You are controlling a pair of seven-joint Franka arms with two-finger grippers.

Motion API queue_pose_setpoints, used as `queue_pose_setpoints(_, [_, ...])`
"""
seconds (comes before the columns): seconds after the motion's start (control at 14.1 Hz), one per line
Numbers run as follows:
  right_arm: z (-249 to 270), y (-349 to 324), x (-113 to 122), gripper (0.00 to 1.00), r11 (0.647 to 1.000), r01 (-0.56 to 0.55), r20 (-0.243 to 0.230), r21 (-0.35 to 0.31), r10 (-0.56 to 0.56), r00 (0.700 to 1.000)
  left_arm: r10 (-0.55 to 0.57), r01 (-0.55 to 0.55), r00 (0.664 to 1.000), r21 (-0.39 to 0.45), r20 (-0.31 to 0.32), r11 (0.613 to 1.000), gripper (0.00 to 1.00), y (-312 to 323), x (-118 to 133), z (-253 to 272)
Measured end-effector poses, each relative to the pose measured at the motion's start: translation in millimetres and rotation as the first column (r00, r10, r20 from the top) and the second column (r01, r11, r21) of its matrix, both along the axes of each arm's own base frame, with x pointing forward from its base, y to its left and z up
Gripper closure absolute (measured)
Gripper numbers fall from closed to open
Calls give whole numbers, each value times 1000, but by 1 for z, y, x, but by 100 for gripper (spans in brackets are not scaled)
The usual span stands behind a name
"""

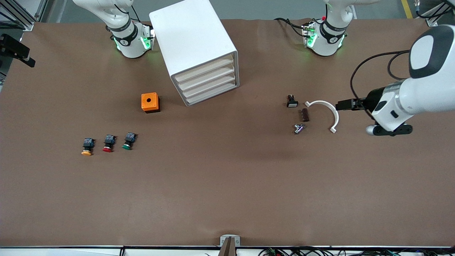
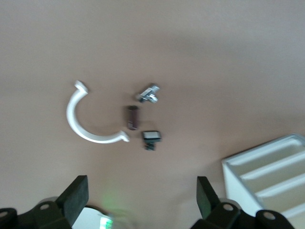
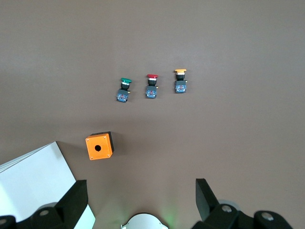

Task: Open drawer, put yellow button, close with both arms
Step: 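Move the left gripper toward the white cabinet's top drawer handle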

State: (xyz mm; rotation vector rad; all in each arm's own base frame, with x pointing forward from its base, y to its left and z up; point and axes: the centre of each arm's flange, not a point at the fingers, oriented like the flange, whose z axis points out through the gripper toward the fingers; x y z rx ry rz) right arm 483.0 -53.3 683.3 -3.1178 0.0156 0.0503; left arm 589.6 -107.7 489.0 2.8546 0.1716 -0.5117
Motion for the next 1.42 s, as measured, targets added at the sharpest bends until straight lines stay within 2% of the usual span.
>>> queue_pose_setpoints(0.21, [0,0,0,0,1000,0,0,0,0,1000,89,-91,990,-13,-106,996,0,-48,-1,-28])
queue_pose_setpoints(0.43, [0,0,0,0,1000,0,-1,0,0,1000,178,-180,967,4,-184,984,0,-92,-1,-43])
queue_pose_setpoints(0.78, [0,0,0,0,1000,0,-1,0,0,1000,332,-307,895,131,-297,943,0,-154,4,-89])
queue_pose_setpoints(1.07, [-1,0,0,0,1000,0,-1,0,0,1000,481,-426,819,232,-313,875,0,-196,5,-119])
queue_pose_setpoints(1.42, [0,0,0,0,1000,0,-1,0,0,1000,621,-510,720,370,-309,776,0,-242,-11,-146])
